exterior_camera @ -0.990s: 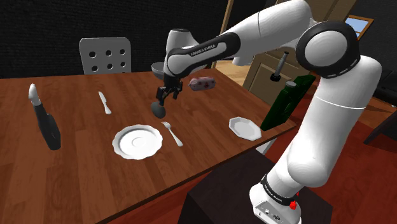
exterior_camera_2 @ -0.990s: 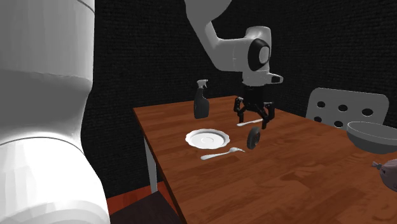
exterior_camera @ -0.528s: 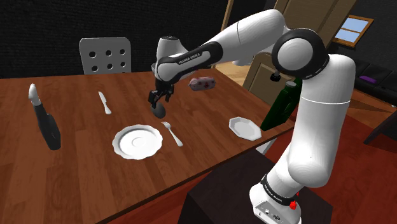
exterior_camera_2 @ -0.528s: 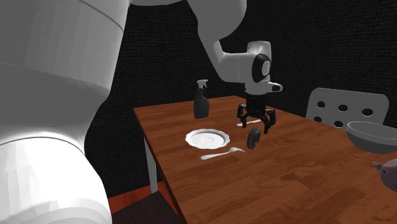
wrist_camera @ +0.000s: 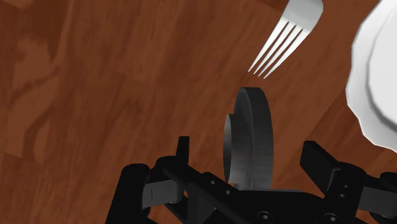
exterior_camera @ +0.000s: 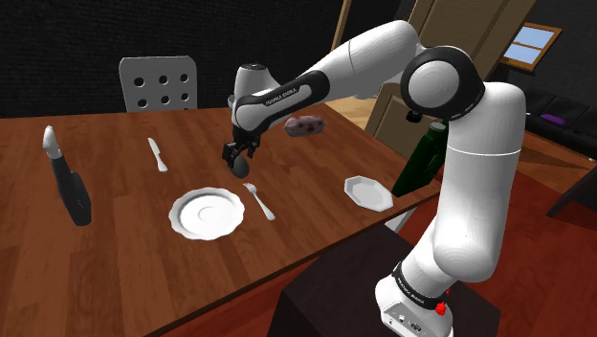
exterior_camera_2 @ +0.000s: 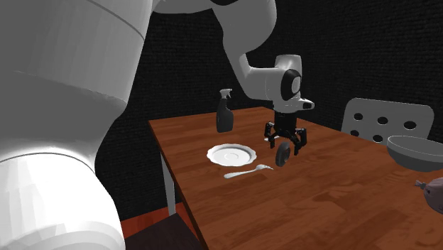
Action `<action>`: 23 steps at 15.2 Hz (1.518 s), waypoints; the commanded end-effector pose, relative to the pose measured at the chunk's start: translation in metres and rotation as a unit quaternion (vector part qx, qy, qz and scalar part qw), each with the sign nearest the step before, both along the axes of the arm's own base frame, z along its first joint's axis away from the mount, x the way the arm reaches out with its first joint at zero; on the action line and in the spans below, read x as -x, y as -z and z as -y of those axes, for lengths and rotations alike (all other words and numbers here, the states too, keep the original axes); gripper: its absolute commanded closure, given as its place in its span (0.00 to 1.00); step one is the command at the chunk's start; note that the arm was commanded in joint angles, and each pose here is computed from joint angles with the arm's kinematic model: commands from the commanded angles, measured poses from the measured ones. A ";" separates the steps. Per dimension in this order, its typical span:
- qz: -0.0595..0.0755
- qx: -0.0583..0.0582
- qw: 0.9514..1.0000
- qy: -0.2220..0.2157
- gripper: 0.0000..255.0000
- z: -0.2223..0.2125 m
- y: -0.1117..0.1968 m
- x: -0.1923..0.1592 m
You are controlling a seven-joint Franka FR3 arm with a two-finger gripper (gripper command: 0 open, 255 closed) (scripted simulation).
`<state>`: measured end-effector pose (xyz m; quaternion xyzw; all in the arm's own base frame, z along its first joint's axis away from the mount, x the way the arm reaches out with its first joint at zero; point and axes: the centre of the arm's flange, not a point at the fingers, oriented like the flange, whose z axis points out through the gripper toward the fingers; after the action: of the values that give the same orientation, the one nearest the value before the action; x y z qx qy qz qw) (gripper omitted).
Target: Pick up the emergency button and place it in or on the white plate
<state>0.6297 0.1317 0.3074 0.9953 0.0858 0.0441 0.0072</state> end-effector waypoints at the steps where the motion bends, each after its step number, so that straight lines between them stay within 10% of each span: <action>1: 0.000 0.000 1.000 0.000 0.00 0.000 0.000 0.000; 4: 0.000 0.000 1.000 0.000 0.00 0.000 0.000 0.000; 5: 0.000 0.000 1.000 0.000 1.00 0.000 0.000 0.000; 23: 0.000 0.000 1.000 0.000 1.00 0.000 -0.047 0.000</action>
<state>0.6304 0.1327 0.3494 0.9953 0.0858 0.0444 0.0072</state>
